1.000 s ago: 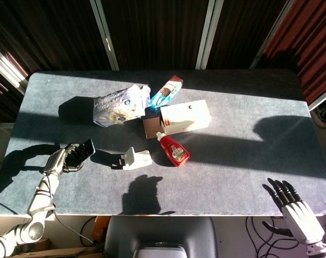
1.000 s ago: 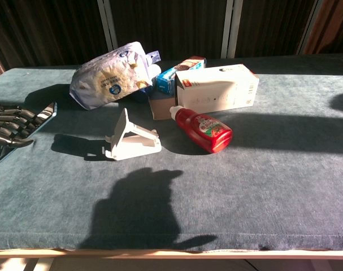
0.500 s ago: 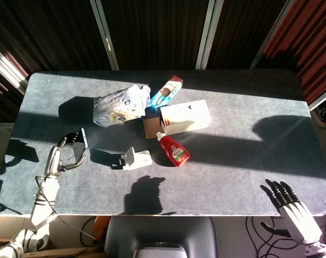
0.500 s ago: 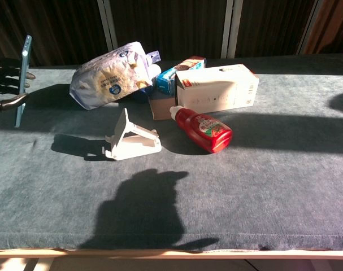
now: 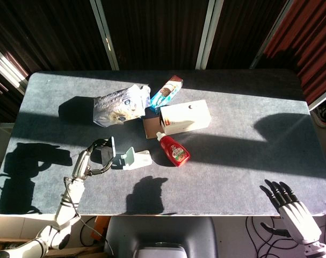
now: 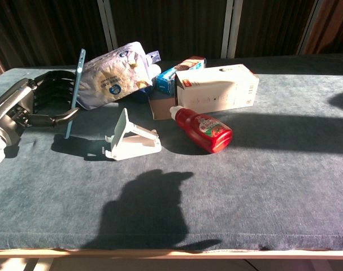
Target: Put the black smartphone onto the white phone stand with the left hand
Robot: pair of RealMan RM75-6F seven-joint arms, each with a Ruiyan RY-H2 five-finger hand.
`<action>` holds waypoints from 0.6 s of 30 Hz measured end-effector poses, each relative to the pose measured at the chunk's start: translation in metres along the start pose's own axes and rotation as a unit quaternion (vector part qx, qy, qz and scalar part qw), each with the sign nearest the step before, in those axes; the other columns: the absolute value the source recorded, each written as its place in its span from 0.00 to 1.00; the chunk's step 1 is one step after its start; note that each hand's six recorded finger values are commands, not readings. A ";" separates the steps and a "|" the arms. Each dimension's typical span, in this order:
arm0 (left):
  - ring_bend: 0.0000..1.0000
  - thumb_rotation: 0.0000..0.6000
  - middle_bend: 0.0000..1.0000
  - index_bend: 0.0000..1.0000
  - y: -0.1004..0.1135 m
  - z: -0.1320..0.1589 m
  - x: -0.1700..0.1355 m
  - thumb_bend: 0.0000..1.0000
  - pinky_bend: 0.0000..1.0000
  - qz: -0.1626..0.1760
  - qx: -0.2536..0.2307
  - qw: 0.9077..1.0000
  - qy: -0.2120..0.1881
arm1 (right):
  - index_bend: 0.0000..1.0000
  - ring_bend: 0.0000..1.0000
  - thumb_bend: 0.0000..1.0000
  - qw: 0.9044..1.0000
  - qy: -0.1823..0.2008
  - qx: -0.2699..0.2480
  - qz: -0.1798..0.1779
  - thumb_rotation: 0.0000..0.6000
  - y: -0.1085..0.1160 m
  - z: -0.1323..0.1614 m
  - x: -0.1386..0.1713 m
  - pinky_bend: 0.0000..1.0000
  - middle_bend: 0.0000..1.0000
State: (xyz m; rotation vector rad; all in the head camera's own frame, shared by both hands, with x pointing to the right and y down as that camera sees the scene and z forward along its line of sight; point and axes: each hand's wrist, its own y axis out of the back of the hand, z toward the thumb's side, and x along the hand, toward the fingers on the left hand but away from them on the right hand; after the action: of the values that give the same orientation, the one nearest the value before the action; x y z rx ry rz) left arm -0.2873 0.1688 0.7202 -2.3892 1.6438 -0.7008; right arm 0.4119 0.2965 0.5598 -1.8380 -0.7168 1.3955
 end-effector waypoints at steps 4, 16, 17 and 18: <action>0.70 1.00 1.00 0.89 -0.016 0.009 0.002 0.44 0.25 0.003 -0.012 1.000 0.013 | 0.00 0.00 0.32 1.000 0.000 0.000 0.004 1.00 -0.001 0.000 -0.001 0.00 0.00; 0.70 1.00 1.00 0.89 -0.047 0.026 0.012 0.44 0.23 0.016 -0.046 0.997 0.068 | 0.00 0.00 0.32 1.000 0.003 -0.002 0.007 1.00 -0.001 0.000 -0.001 0.00 0.00; 0.70 1.00 1.00 0.89 -0.049 0.025 0.013 0.44 0.23 0.015 -0.046 0.996 0.070 | 0.00 0.00 0.32 1.000 0.003 -0.002 0.007 1.00 -0.001 0.000 -0.001 0.00 0.00; 0.70 1.00 1.00 0.89 -0.051 0.023 0.014 0.44 0.23 0.015 -0.046 0.996 0.073 | 0.00 0.00 0.32 1.000 0.003 -0.003 0.006 1.00 0.000 -0.001 -0.001 0.00 0.00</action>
State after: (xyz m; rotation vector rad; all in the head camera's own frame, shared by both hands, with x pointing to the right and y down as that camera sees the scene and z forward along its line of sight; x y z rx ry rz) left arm -0.2300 0.1721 0.7231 -2.4226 1.8018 -0.8301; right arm 0.4124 0.2959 0.5606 -1.8536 -0.7087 1.3979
